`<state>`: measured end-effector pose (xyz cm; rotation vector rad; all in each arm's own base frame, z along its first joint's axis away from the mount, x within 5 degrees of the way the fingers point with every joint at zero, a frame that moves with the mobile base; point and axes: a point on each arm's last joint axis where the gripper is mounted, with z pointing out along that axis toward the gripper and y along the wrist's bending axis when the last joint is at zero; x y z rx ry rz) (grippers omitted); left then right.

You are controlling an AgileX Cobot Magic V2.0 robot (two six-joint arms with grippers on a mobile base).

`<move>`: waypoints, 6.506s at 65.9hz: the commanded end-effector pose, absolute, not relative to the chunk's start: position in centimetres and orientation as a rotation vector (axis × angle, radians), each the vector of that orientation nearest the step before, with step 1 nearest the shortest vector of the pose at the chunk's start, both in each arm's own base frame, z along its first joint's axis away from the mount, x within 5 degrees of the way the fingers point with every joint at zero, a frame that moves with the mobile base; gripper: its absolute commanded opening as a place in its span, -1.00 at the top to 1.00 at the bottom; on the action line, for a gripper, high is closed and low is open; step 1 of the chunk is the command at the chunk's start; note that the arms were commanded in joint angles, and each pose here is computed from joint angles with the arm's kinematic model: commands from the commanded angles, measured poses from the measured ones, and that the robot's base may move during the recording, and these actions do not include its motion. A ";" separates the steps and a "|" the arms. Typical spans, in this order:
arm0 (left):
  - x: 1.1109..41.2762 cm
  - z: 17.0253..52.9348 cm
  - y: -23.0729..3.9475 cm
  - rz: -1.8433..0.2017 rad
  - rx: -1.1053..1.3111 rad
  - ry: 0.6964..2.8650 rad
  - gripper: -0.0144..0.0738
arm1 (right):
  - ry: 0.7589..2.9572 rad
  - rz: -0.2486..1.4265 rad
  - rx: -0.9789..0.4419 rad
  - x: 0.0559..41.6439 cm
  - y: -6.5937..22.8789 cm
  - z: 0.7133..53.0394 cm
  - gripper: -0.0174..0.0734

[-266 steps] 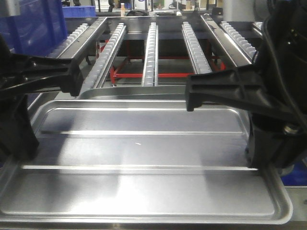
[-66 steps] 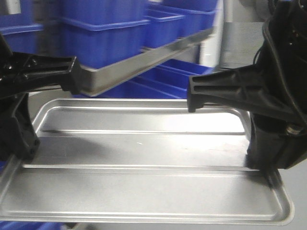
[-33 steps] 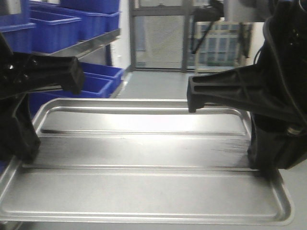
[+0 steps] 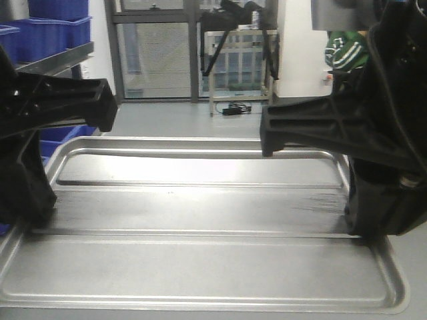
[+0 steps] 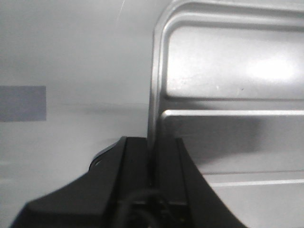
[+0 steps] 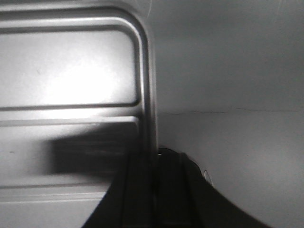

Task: Grab silver tray and place in blue box
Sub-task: 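Hold the tray level in both grippers while the base turns away, then carry the tray with both grippers up to the blue crate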

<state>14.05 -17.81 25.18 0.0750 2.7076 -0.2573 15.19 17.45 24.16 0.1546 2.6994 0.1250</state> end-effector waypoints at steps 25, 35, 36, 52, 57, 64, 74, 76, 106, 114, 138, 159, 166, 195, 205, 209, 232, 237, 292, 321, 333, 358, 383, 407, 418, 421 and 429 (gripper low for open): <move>14.1 26.6 -17.8 -0.294 0.098 2.654 0.91 | 2.636 0.134 0.128 15.5 17.1 25.7 0.51; 14.1 26.6 -17.8 -0.294 0.098 2.654 0.91 | 2.636 0.134 0.128 15.5 17.1 25.7 0.51; 14.1 26.6 -17.8 -0.294 0.098 2.654 0.91 | 2.636 0.134 0.128 15.5 17.1 25.7 0.51; 14.1 26.6 -17.8 -0.294 0.098 2.654 0.91 | 2.636 0.134 0.128 15.5 17.1 25.7 0.51; 14.1 26.6 -17.8 -0.294 0.098 2.654 0.91 | 2.636 0.134 0.128 15.5 17.1 25.7 0.51; 14.1 26.6 -17.8 -0.294 0.098 2.654 0.91 | 2.636 0.134 0.128 15.5 17.1 25.7 0.51; 14.1 26.6 -17.8 -0.294 0.098 2.654 0.91 | 2.636 0.133 0.128 15.5 17.1 25.7 0.51; 14.1 26.6 -17.8 -0.294 0.098 2.654 0.91 | 2.636 0.133 0.128 15.5 17.1 25.7 0.51; 14.1 26.5 -17.8 -0.292 0.098 2.655 0.91 | 2.642 0.109 0.133 15.4 17.0 25.6 0.51; 14.1 26.5 -17.8 -0.292 0.098 2.655 0.91 | 2.645 0.096 0.136 15.4 16.9 25.6 0.51; 14.1 26.5 -17.8 -0.294 0.098 2.654 0.91 | 2.646 0.092 0.137 15.4 16.9 25.6 0.51; 14.1 26.5 -17.8 -0.293 0.100 2.653 0.91 | 2.647 0.087 0.139 15.4 16.8 25.6 0.51; 14.1 26.5 -17.8 -0.293 0.100 2.653 0.91 | 2.647 0.088 0.139 15.4 16.8 25.6 0.51; 14.1 26.5 -17.8 -0.293 0.100 2.653 0.91 | 2.647 0.086 0.139 15.4 16.8 25.6 0.51; 14.1 26.5 -17.8 -0.293 0.100 2.653 0.91 | 2.648 0.083 0.140 15.4 16.8 25.6 0.51; 14.1 26.5 -17.8 -0.293 0.100 2.653 0.91 | 2.648 0.083 0.140 15.4 16.8 25.6 0.51; 14.1 26.5 -17.8 -0.293 0.100 2.653 0.91 | 2.649 0.079 0.141 15.4 16.8 25.6 0.51; 14.1 26.5 -17.8 -0.293 0.100 2.653 0.91 | 2.649 0.079 0.141 15.4 16.8 25.6 0.51; 14.1 26.5 -17.8 -0.293 0.100 2.653 0.91 | 2.649 0.079 0.141 15.4 16.8 25.6 0.51; 14.1 26.5 -17.8 -0.293 0.100 2.653 0.91 | 2.649 0.079 0.141 15.4 16.8 25.6 0.51; 14.1 26.5 -17.8 -0.293 0.100 2.653 0.91 | 2.649 0.079 0.141 15.4 16.8 25.6 0.51; 14.1 26.5 -17.8 -0.293 0.100 2.653 0.91 | 2.650 0.077 0.142 15.4 16.8 25.6 0.51; 14.1 26.5 -17.8 -0.293 0.100 2.653 0.91 | 2.664 0.016 0.156 15.2 16.4 25.5 0.51; 14.1 26.5 -17.8 -0.293 0.100 2.653 0.91 | 2.698 -0.149 0.198 14.8 15.3 25.4 0.51; 14.1 26.5 -17.8 -0.293 0.100 2.653 0.91 | 2.711 -0.234 0.219 14.6 14.7 25.4 0.51; 14.1 26.5 -17.8 -0.293 0.100 2.653 0.91 | 2.714 -0.254 0.224 14.5 14.6 25.4 0.51; 14.1 26.5 -17.8 -0.293 0.100 2.653 0.91 | 2.721 -0.306 0.237 14.4 14.3 25.4 0.51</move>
